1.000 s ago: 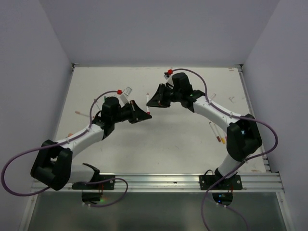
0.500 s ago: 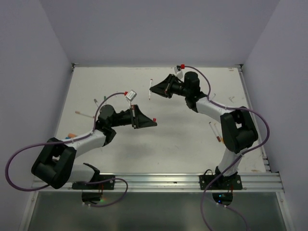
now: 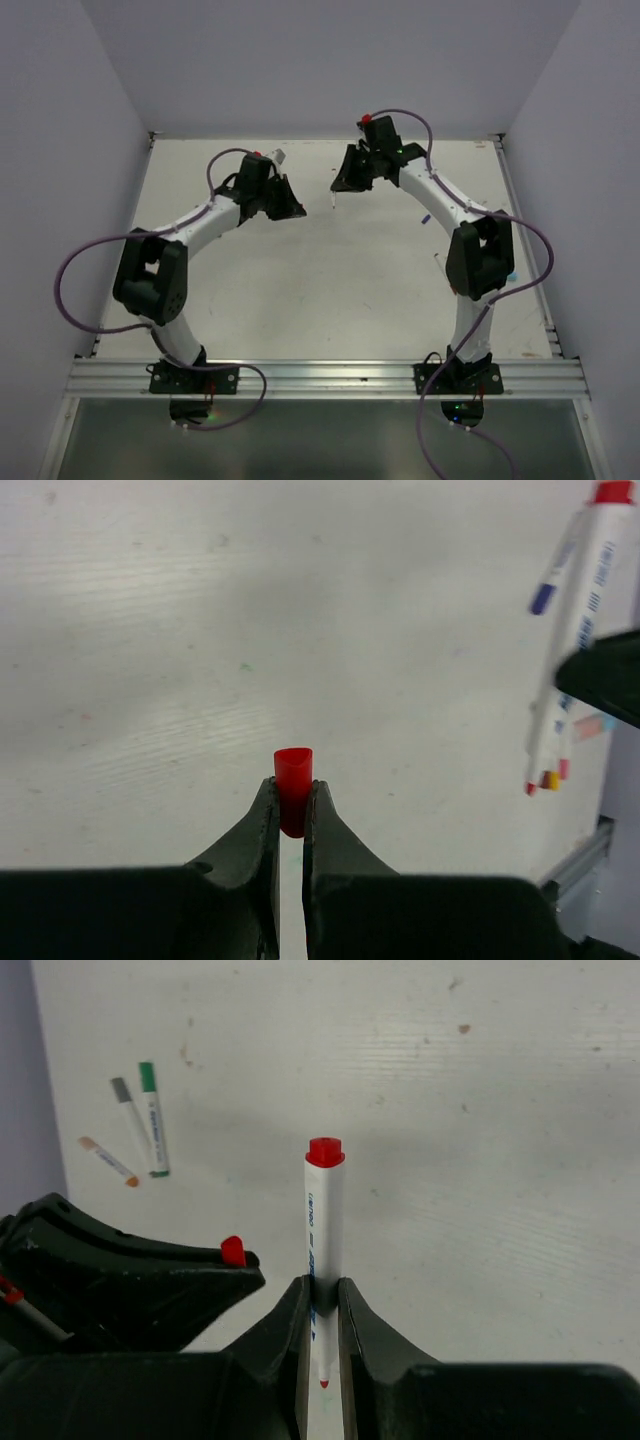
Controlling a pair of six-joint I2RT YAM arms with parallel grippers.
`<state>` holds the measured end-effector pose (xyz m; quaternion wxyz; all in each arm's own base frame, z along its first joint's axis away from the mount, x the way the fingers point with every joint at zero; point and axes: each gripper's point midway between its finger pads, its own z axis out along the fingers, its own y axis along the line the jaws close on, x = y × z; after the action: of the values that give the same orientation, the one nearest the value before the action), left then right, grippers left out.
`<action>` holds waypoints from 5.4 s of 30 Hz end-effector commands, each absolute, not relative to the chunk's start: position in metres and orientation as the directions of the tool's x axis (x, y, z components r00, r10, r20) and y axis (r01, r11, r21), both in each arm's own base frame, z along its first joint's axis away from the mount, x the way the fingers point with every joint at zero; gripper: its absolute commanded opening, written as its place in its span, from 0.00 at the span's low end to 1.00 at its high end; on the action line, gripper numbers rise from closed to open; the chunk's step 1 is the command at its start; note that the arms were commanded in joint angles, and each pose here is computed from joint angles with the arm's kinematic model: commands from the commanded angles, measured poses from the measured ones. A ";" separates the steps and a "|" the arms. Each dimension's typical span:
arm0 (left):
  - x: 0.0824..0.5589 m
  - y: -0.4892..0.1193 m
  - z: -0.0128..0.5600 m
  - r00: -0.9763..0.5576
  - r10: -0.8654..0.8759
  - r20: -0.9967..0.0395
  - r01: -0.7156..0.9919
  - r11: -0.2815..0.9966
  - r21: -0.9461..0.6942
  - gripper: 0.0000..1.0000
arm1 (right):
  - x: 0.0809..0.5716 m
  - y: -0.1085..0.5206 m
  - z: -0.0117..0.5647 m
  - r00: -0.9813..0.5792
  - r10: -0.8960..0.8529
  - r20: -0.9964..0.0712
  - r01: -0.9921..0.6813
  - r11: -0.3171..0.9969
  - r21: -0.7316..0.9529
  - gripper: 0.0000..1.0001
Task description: Open the pen caps
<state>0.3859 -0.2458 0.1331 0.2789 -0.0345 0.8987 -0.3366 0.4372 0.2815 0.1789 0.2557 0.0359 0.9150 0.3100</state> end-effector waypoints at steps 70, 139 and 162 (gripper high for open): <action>0.405 -0.184 0.081 -0.866 -0.142 -0.480 -0.090 0.988 -0.128 0.69 | 0.444 0.241 0.091 -0.883 0.043 -0.467 -0.082 0.966 0.244 0.56; 0.345 -0.178 0.140 -0.845 -0.141 -0.516 0.034 0.949 -0.314 0.70 | 0.388 0.263 -0.005 -0.953 0.006 -0.304 0.021 0.999 -0.047 0.18; 0.345 -0.178 0.134 -0.826 -0.097 -0.556 0.099 0.945 -0.311 0.73 | 0.468 0.088 0.099 -0.771 0.417 -0.481 0.431 0.898 0.088 0.52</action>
<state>0.3388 -0.1764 0.1183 0.2620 -0.0185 0.9532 -0.1498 0.4721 0.1315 0.0908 0.2527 0.1728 0.9518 0.0215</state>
